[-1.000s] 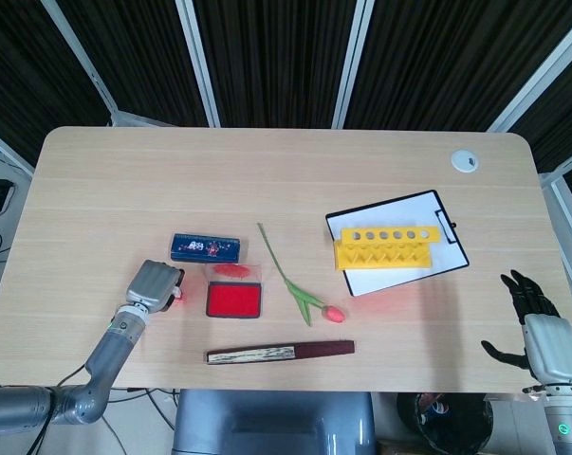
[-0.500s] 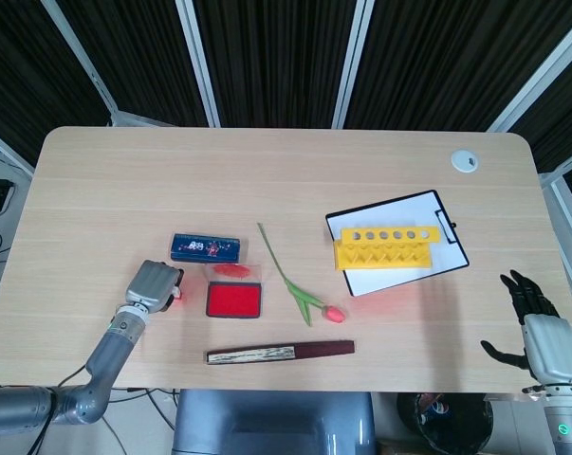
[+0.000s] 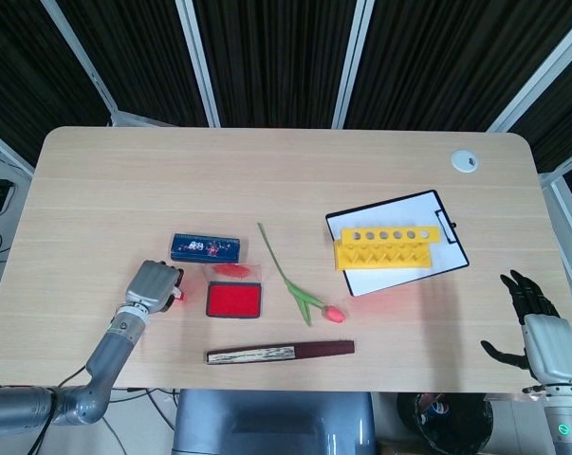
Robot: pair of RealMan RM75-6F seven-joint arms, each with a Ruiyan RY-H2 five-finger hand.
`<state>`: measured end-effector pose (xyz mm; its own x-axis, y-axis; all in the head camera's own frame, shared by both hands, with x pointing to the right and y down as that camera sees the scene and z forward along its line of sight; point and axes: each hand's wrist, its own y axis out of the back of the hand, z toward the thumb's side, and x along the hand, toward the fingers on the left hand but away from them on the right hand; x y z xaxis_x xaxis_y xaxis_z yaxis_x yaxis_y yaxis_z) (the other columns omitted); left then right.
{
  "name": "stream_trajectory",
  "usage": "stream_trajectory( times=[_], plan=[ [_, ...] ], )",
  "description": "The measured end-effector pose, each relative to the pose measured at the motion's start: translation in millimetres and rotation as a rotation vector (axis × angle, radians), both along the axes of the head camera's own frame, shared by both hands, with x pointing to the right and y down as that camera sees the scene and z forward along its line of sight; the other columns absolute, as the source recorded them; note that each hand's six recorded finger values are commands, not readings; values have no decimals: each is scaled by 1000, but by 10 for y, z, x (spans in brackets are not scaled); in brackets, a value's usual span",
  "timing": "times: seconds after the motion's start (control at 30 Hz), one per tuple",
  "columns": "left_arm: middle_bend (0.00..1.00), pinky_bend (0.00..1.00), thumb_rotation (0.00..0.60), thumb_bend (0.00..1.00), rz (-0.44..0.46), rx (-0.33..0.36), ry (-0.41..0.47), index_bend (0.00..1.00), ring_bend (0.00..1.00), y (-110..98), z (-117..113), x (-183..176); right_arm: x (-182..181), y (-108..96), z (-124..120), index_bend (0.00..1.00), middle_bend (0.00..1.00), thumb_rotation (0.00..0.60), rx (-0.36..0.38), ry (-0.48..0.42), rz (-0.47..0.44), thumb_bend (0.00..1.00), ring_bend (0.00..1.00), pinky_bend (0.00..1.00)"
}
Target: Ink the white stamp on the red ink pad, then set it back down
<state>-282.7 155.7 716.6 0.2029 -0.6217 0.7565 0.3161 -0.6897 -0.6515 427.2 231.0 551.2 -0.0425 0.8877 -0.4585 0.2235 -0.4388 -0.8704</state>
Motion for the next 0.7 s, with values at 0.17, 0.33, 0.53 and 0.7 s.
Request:
stream_trajectory(
  times=[0.17,0.33,0.53,0.7],
  plan=[
    [365,415,600,267,1,0,1,380,309,3,-7,1,-1,1,-1,44,0,600,0,0,-1,230,0,192],
    [259,322,600,198,0,1,0,295,229,0,-16,-3,-4,2,-1,50,0,600,-1,-1,-1,231,0,192],
    [91,170,600,174,-10,4,7,162,99,3,-55,-19,-4,3,-1,51,0,600,-2,-1,-2,230,0,192],
    [24,93,600,173,-28,33,38,119,44,-3,-167,-50,-1,1,-5,51,0,600,1,0,-3,231,0,192]
  ],
)
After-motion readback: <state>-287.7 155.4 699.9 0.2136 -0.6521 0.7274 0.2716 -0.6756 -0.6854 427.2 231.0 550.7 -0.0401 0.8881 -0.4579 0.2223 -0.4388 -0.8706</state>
